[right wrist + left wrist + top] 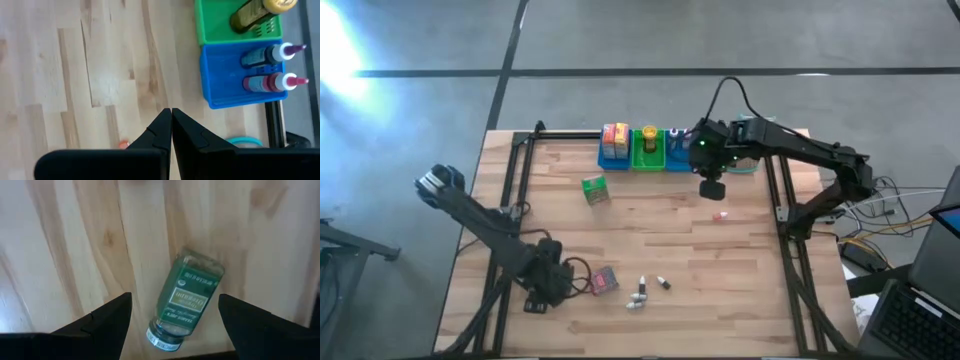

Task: Pick & Place Kitchen Items
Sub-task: Put the green seasoning bottle into the green bin

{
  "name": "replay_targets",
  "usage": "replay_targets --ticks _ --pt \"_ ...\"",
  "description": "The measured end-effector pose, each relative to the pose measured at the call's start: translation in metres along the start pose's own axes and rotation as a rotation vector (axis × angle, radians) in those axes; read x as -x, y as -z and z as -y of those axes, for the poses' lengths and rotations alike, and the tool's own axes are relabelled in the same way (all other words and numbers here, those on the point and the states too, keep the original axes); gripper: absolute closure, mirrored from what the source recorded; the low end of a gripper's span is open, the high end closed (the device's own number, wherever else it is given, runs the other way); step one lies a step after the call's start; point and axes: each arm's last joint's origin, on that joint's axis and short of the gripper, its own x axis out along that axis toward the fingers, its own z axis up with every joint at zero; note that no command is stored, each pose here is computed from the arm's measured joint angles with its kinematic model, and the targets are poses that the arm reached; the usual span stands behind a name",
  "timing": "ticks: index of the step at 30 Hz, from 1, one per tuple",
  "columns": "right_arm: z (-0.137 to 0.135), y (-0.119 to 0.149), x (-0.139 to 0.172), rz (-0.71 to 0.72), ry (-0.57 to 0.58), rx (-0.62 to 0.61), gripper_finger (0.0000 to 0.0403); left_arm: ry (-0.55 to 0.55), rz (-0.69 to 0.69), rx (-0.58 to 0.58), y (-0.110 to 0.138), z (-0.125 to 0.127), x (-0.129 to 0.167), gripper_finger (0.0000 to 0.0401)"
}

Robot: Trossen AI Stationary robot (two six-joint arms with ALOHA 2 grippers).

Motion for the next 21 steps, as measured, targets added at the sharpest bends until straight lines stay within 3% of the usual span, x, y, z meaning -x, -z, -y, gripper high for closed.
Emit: replay_targets --ticks 8,21 --pt "0.000 0.001 0.003 0.043 0.007 -0.007 0.0394 0.047 -0.127 -0.008 -0.006 0.006 -0.020 0.0098" --pt "-0.001 0.003 -0.014 0.020 0.001 0.003 0.0394 0.019 -0.182 -0.118 -0.009 0.008 -0.036 0.0098"
